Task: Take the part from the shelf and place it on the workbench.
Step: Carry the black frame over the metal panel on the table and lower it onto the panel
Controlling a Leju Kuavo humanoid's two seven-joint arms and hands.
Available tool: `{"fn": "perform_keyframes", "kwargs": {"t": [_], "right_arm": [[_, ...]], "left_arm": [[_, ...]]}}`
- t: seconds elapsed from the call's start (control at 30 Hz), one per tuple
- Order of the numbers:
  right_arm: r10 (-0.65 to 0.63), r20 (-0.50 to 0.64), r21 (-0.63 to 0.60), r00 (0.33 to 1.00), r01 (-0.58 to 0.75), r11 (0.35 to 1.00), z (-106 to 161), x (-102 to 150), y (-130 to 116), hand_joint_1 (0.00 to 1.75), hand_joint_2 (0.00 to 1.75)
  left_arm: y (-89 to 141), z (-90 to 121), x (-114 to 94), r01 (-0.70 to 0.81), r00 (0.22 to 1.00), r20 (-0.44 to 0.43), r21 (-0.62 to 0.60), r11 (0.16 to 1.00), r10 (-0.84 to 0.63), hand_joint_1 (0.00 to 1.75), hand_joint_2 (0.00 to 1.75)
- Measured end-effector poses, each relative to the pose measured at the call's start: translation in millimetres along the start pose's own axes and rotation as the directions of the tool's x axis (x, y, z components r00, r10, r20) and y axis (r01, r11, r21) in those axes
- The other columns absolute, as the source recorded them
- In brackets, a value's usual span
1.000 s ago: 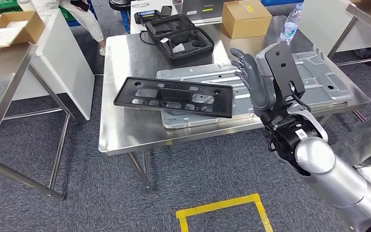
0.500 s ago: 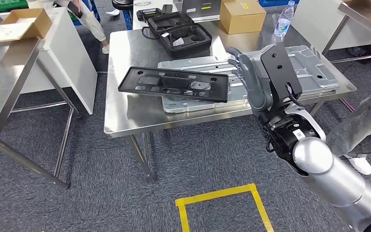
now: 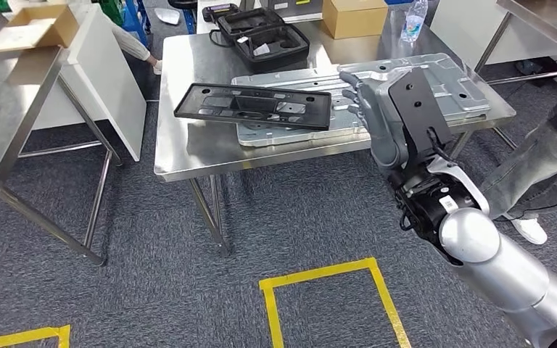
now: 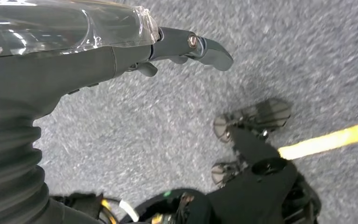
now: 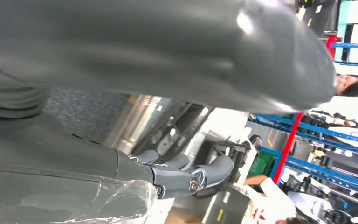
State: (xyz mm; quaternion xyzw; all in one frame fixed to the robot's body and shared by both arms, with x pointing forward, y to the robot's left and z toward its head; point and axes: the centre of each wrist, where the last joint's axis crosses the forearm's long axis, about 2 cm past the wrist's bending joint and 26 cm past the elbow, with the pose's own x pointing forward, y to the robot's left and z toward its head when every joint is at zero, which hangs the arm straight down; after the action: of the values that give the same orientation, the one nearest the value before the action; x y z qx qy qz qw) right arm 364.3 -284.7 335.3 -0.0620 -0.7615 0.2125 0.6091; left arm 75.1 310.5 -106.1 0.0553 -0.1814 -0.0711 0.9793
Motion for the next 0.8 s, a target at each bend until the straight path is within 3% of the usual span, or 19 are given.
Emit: {"fn": "perform_keyframes", "kwargs": {"t": [0.8], "right_arm": [[0.012,-0.008,-0.001,1.0,-0.012,1.0,3.0,-5.8,0.9,0.0,0.0]], "left_arm": [[-0.1,-0.6,3.1,-0.002,1.0,0.007,0.0,1.0,0.002,0.0,1.75]]}}
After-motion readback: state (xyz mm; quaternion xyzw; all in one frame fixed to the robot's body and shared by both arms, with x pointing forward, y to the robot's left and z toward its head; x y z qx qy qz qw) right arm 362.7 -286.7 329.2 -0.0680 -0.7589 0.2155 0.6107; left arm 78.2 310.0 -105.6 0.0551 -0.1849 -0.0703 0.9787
